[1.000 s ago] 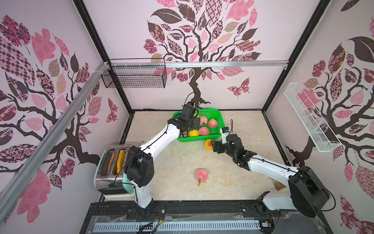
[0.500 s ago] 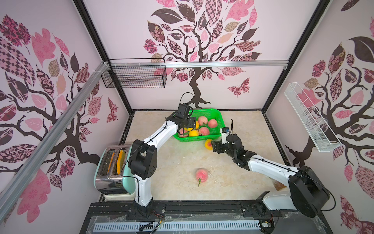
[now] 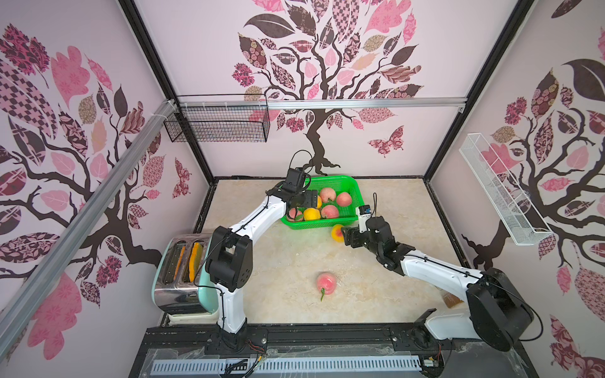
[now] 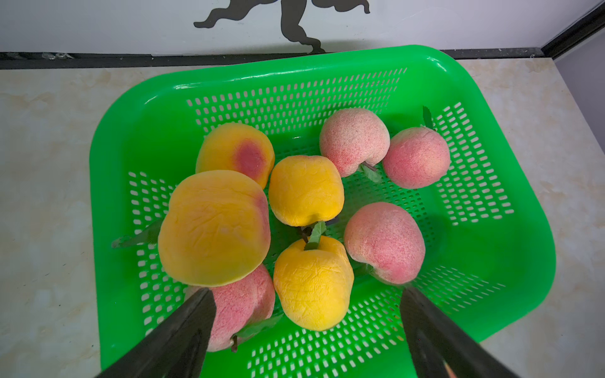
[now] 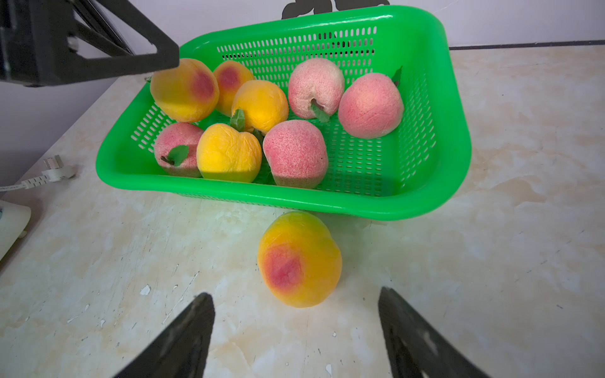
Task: Put the peaches into the basket
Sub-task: Place the peach in the basket.
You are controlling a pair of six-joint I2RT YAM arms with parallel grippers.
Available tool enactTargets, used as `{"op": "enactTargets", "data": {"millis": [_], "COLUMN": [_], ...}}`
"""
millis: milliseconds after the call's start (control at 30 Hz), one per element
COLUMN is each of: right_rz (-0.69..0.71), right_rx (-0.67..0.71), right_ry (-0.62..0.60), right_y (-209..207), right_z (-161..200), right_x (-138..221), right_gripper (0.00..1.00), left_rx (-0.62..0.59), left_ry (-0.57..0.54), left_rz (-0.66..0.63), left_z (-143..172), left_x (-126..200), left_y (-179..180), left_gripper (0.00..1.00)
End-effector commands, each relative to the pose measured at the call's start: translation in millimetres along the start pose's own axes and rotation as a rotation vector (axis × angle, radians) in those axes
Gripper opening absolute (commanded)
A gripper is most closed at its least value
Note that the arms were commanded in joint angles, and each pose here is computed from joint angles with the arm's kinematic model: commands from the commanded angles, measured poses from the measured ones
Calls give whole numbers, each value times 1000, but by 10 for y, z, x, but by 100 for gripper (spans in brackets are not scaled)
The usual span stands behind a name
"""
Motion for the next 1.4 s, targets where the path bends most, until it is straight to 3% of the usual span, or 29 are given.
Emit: {"op": "enactTargets", "data": {"millis": [0, 633, 1367], "right_rz": [19, -8, -31], "right_rx": [-9, -30, -26], "right_ry": [0, 42, 113], "right_y": [-21, 37, 98], "right_z": [2, 119, 270], "right_x": [3, -144, -350], "right_gripper": [81, 81, 81], "left_rx": [7, 20, 101], "left_ry": [-54, -44, -8], "left_rz": [24, -83, -52], "left_z": [-104, 418, 907], "left_x": [246, 551, 998], "left_y": [-37, 420, 679], "left_gripper": [92, 92, 92]}}
Point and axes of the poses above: each gripper's point midway between its finger pads, its own x axis back along the fingers, its own y axis along the line the jaws close on, z = x × y, the point moved 1 cm from there along x, back along the fingers, and after that the axes turned 11 degrees about x, right-handed, at the moved point
